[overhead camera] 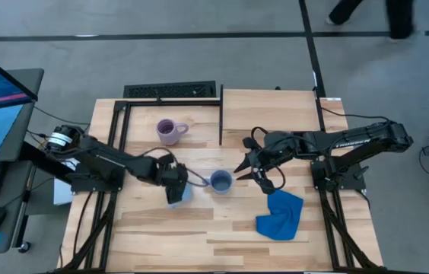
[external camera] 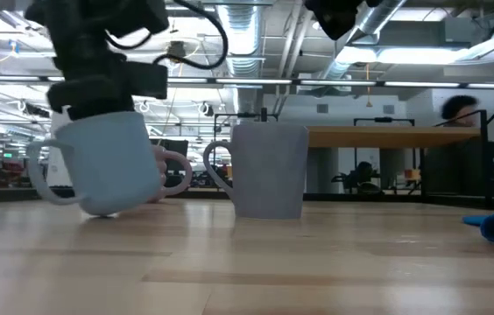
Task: Stack small to large cups/mugs on shelf
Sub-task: Put the light blue mug on the shelf
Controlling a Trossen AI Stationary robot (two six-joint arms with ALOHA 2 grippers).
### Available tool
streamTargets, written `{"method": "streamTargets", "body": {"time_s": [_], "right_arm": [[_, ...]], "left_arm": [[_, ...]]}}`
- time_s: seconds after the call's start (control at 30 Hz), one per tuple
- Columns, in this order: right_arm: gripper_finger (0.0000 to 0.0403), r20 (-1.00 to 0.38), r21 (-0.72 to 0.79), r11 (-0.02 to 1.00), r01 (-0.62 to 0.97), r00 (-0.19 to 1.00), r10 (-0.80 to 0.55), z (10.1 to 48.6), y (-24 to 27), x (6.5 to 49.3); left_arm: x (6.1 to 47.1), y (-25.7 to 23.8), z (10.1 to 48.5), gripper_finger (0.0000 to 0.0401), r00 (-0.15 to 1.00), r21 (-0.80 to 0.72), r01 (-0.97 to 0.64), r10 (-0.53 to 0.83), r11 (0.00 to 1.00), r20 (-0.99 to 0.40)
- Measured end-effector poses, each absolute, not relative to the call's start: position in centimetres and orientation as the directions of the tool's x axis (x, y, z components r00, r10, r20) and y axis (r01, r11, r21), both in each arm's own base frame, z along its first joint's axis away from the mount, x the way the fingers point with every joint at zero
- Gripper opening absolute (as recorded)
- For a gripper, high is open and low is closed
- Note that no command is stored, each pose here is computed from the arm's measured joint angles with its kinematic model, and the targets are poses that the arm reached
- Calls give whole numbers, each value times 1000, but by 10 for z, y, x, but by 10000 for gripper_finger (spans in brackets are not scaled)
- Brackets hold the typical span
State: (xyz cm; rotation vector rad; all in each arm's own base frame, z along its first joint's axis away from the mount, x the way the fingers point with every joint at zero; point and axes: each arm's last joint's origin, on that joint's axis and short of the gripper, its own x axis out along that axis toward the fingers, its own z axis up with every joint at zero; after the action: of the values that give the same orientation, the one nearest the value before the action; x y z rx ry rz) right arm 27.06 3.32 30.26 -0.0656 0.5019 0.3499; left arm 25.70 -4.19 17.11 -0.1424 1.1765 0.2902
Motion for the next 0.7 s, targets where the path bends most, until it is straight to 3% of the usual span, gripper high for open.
{"method": "streamTargets", "body": {"time_s": [0.2, 0.53, 0.7], "right_arm": [[139, -512, 33, 939, -343, 801, 311, 300, 33, 269], [139, -566, 44, 938, -343, 765, 306, 295, 32, 264], [137, -576, 19, 947, -321, 771, 272, 304, 26, 246]], "left_arm": [[267, -19, 207, 2, 443, -109, -271, 24, 956, -896], [287, 3, 306, 1, 593, -33, -239, 119, 971, -796], [292, 7, 335, 0, 679, -28, -219, 132, 975, -722]]}}
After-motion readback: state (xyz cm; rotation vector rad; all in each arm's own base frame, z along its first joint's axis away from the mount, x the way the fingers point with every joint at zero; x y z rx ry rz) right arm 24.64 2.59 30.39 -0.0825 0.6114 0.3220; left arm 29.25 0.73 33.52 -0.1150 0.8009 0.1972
